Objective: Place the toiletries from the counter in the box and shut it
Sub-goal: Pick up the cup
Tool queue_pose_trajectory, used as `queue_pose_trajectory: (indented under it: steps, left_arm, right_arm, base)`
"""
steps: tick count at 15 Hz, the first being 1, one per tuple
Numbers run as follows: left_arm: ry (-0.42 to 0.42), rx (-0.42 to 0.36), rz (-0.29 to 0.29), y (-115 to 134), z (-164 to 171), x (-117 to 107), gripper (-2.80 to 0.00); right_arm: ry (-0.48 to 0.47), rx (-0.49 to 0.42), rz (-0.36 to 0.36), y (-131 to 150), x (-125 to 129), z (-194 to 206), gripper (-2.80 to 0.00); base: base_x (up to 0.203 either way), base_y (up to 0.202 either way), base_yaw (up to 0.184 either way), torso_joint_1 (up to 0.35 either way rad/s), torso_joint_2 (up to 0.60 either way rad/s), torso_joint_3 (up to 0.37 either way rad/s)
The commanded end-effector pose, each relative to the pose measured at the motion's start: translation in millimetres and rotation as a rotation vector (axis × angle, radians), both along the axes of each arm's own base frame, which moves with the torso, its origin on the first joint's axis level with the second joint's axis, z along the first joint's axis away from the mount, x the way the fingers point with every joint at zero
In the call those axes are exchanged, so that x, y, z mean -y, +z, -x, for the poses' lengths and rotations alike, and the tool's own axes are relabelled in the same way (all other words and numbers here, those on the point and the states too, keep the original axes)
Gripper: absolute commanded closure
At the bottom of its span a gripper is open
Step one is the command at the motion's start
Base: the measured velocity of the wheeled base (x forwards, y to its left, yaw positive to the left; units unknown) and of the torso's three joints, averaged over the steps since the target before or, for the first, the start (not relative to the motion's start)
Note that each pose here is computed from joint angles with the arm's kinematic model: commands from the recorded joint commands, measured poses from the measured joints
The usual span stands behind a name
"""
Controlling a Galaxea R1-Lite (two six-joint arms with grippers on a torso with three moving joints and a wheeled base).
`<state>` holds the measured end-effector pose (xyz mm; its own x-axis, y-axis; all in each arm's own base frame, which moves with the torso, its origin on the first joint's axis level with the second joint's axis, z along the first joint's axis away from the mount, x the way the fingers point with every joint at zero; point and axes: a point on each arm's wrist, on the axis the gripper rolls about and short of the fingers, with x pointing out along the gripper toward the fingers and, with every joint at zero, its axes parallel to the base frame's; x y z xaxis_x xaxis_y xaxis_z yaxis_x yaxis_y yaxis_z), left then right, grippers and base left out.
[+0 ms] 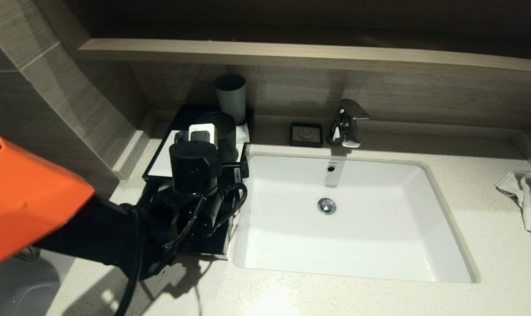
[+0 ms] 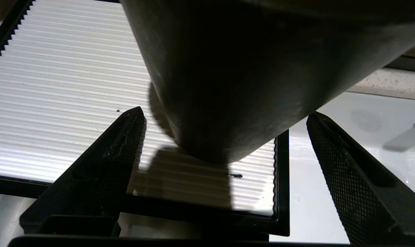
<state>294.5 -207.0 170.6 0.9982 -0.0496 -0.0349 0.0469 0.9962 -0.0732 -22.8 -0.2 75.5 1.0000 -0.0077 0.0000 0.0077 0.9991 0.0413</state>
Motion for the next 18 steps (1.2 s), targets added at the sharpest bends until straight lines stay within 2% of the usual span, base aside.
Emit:
queue_pose_trajectory:
  steps: [1, 18]
  left_arm:
    - [0.004, -0.004, -0.002, -4.6, -4.3, 2.9, -2.80]
    - [0.024, 0.034, 0.023, 0.8, -17.2, 2.4, -2.80]
  right_arm:
    - [0.000, 0.000, 0.000, 0.0, 0.0, 0.0, 0.00]
    - [0.000, 0.000, 0.000, 0.0, 0.0, 0.0, 0.00]
  base:
    - [0.000, 0.000, 0.000, 0.000, 0.00, 0.000]
    - [0.000, 0.000, 0.000, 0.000, 0.00, 0.000]
